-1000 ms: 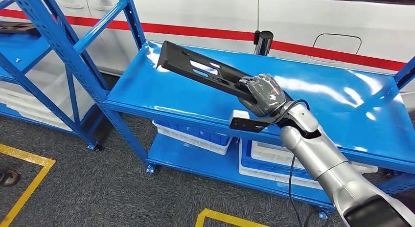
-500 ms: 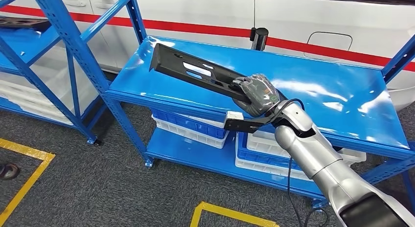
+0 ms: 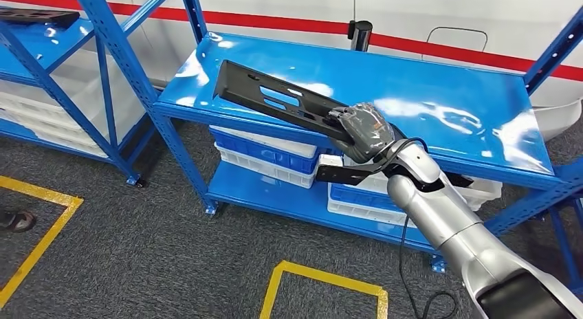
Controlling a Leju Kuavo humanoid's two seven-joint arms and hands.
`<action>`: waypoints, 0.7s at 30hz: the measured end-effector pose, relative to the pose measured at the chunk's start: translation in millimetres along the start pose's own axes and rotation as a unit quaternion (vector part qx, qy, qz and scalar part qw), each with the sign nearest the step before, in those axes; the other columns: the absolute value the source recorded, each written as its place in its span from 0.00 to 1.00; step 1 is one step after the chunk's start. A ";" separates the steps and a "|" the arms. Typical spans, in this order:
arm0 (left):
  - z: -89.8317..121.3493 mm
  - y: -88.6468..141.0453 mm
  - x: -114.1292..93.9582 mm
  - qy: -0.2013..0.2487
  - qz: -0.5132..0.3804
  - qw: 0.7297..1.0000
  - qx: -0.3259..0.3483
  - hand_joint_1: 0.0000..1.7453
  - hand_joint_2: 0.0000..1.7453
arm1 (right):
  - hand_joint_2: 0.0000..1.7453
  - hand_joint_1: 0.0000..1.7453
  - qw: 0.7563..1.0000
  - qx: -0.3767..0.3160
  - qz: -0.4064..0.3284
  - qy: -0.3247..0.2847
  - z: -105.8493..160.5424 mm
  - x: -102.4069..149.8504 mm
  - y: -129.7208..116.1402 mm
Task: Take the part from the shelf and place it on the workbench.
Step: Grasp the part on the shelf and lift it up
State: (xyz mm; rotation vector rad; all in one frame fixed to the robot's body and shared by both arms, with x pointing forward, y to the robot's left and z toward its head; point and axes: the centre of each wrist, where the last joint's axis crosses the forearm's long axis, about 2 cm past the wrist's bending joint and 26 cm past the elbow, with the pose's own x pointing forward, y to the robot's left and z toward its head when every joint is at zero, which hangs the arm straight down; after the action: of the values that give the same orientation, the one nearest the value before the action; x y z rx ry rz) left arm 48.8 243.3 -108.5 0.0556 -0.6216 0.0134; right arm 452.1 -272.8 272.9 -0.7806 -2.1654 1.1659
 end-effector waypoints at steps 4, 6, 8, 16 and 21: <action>0.3 0.4 -0.6 0.001 0.001 1.000 0.001 0.00 1.00 | 1.00 1.00 1.000 0.001 -0.002 0.000 -0.8 0.9 1.2; 0.3 0.3 -0.6 0.001 0.001 1.000 0.001 0.00 1.00 | 1.00 1.00 1.000 0.002 -0.002 0.001 -0.4 1.0 2.1; 0.2 0.3 -0.5 0.001 0.001 1.000 0.000 0.00 1.00 | 1.00 1.00 1.000 0.003 -0.002 0.002 0.6 0.4 2.7; -1.0 2.4 1.0 -0.003 0.000 1.000 -0.001 0.00 1.00 | 1.00 1.00 1.000 0.001 0.001 0.006 3.7 -3.5 0.5; -0.8 1.1 1.2 -0.003 0.001 1.000 -0.003 0.00 1.00 | 1.00 1.00 1.000 0.002 0.001 0.014 9.8 -8.3 0.2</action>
State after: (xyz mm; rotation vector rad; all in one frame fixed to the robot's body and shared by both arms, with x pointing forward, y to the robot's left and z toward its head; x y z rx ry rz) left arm 50.3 244.5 -108.4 0.0496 -0.6276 0.0135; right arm 450.9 -283.9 266.5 -0.7941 -2.1383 1.1537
